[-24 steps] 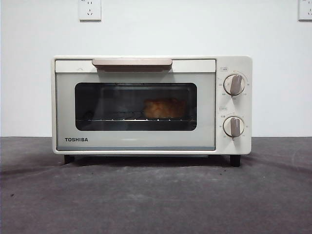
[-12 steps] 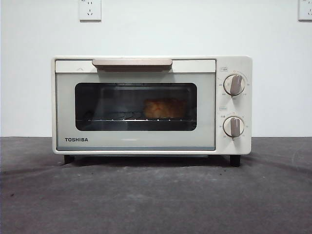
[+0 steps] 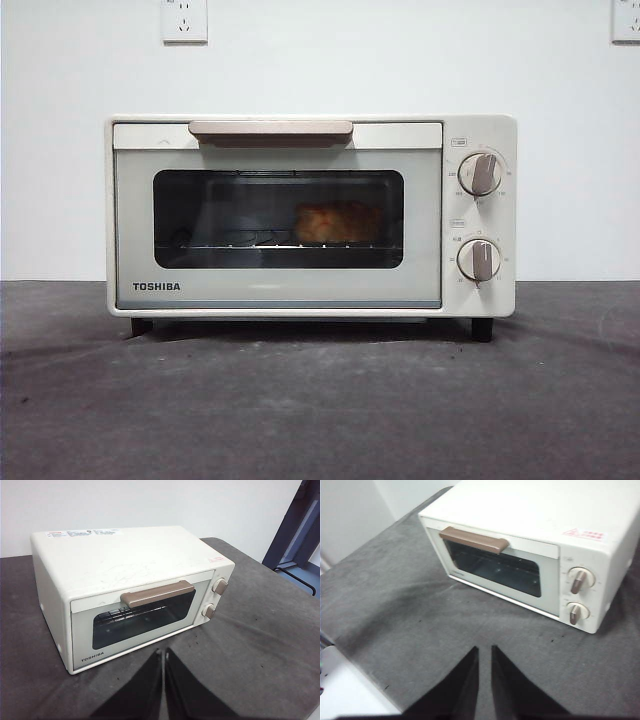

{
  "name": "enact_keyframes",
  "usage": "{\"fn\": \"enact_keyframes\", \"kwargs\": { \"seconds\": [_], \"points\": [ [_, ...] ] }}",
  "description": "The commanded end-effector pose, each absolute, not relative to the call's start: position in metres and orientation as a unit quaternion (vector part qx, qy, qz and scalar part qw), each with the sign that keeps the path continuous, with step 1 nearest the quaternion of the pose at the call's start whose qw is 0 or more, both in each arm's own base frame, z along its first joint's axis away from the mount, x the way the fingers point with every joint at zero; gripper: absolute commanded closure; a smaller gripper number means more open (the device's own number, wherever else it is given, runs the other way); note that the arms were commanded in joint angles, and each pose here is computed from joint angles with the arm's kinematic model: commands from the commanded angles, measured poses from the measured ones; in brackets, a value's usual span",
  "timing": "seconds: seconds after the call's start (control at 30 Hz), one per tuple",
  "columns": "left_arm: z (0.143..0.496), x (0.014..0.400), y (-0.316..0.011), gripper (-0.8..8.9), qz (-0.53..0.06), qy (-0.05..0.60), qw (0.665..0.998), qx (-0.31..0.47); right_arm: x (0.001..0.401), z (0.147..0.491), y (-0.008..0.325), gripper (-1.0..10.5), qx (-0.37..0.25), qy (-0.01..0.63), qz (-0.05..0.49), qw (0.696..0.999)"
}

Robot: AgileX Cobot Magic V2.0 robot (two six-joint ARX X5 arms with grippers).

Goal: The left arm flap open the oven, the right arm pick bread and place it into oven, the left arm flap close the oven

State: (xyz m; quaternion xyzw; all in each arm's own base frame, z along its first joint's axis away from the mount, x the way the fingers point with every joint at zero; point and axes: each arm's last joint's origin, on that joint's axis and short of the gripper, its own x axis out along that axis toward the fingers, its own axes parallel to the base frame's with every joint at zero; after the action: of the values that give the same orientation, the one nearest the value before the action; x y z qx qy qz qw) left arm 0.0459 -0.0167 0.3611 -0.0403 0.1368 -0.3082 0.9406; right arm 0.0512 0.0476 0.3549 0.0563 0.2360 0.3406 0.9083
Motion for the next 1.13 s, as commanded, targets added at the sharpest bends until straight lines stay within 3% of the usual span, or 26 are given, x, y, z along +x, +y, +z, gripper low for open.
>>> {"fn": "enact_keyframes", "kwargs": {
  "seconds": [0.03, 0.47, 0.67, 0.77, 0.9, 1.03, 1.13],
  "points": [
    [0.367, 0.045, -0.017, 8.01, -0.307, 0.122, 0.943, -0.028, 0.049, 0.361, 0.047, 9.3, 0.057, 0.223, 0.351, 0.908],
    [0.358, 0.047, -0.017, 8.01, -0.309, 0.122, 0.943, -0.028, 0.049, 0.361, 0.047, 9.3, 0.057, 0.223, 0.351, 0.908],
    [0.301, 0.072, -0.016, 8.01, -0.302, 0.078, 0.950, -0.021, 0.049, 0.361, 0.047, 9.3, 0.057, 0.223, 0.352, 0.908],
    [0.258, 0.081, -0.014, 8.01, -0.266, 0.055, 0.962, -0.011, 0.049, 0.361, 0.047, 9.3, 0.057, 0.223, 0.351, 0.908],
    [0.211, 0.086, -0.009, 8.01, -0.172, 0.048, 0.984, -0.015, 0.049, 0.361, 0.047, 9.3, 0.057, 0.223, 0.352, 0.908],
    [0.184, 0.088, -0.004, 8.01, -0.085, 0.058, 0.993, -0.052, 0.049, 0.361, 0.047, 9.3, 0.057, 0.223, 0.351, 0.908],
    [0.172, 0.092, -0.002, 8.01, -0.057, 0.060, 0.995, -0.051, 0.049, 0.361, 0.047, 9.3, 0.057, 0.223, 0.351, 0.908]
  ]
}}
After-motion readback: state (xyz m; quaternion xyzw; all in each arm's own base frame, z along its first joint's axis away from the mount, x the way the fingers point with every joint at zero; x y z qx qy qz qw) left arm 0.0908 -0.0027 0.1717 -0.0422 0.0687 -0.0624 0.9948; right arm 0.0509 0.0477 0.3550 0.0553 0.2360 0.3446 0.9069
